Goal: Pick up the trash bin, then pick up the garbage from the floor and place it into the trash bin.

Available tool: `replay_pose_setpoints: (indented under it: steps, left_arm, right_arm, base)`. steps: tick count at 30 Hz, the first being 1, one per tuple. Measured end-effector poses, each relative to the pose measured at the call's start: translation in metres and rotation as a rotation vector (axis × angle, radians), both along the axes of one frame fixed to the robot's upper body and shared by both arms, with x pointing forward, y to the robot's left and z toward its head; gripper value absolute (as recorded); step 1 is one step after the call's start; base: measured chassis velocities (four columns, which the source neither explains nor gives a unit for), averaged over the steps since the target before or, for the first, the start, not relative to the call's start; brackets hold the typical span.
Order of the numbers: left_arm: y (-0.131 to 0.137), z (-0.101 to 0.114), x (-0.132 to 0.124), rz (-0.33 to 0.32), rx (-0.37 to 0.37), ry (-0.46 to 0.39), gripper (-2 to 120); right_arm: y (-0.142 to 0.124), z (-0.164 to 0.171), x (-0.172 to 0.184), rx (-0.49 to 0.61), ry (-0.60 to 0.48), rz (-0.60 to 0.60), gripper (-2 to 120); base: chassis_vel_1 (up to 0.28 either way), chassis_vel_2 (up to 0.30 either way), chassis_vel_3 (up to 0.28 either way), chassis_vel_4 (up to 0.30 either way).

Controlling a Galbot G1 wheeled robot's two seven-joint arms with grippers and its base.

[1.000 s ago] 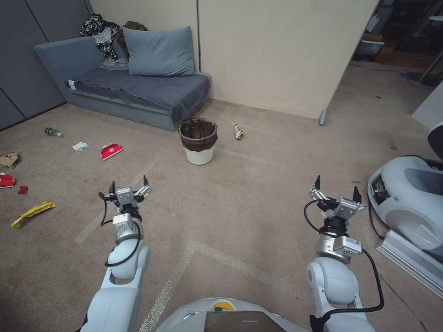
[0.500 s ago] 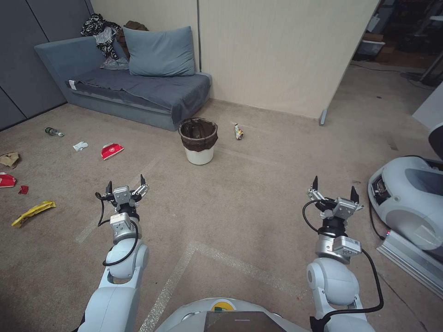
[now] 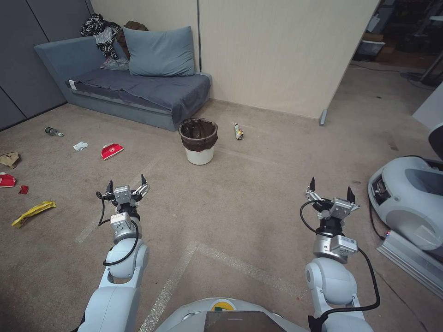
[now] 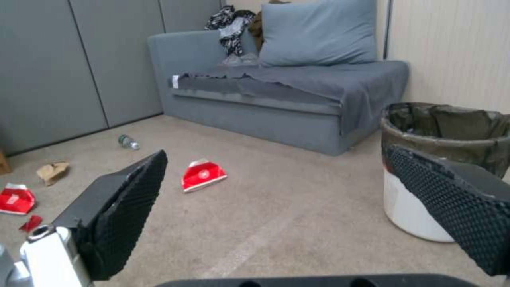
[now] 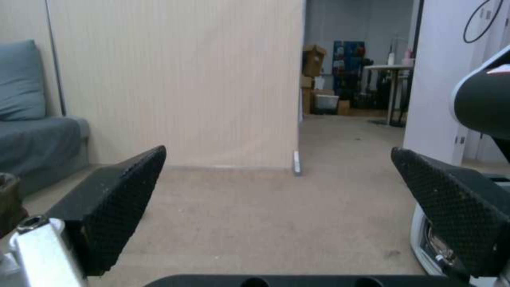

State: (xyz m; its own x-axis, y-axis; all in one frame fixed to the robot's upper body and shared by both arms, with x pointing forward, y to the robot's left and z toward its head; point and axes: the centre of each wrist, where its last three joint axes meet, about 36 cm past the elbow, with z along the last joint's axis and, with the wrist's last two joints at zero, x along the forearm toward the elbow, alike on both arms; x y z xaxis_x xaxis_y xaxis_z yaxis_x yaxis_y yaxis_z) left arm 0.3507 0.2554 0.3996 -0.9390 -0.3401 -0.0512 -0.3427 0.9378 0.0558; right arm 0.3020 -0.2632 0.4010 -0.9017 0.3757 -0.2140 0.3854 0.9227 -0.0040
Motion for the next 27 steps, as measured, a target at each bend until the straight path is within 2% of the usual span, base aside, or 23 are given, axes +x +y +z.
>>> replay_pose_setpoints:
  steps: [6, 13, 27]
  left_arm:
    - [-0.0021, 0.0001, 0.0004, -0.006, -0.001, -0.001, 100]
    - [-0.0043, 0.0009, 0.0026, -0.008, -0.004, -0.004, 100]
    - [-0.0038, 0.0013, 0.0034, -0.004, -0.004, -0.004, 100]
  right_arm:
    - [0.0002, -0.0018, 0.0021, 0.0, 0.002, -0.001, 100]
    - [-0.0012, -0.0021, 0.0047, -0.004, 0.0, 0.001, 100]
    - [0.0001, -0.0045, 0.0073, 0.0, 0.005, 0.005, 100]
  base:
    - [-0.039, 0.045, 0.047, -0.035]
    - [-0.214, 0.19, 0.207, -0.208]
    - [-0.298, 0.308, 0.305, -0.301]
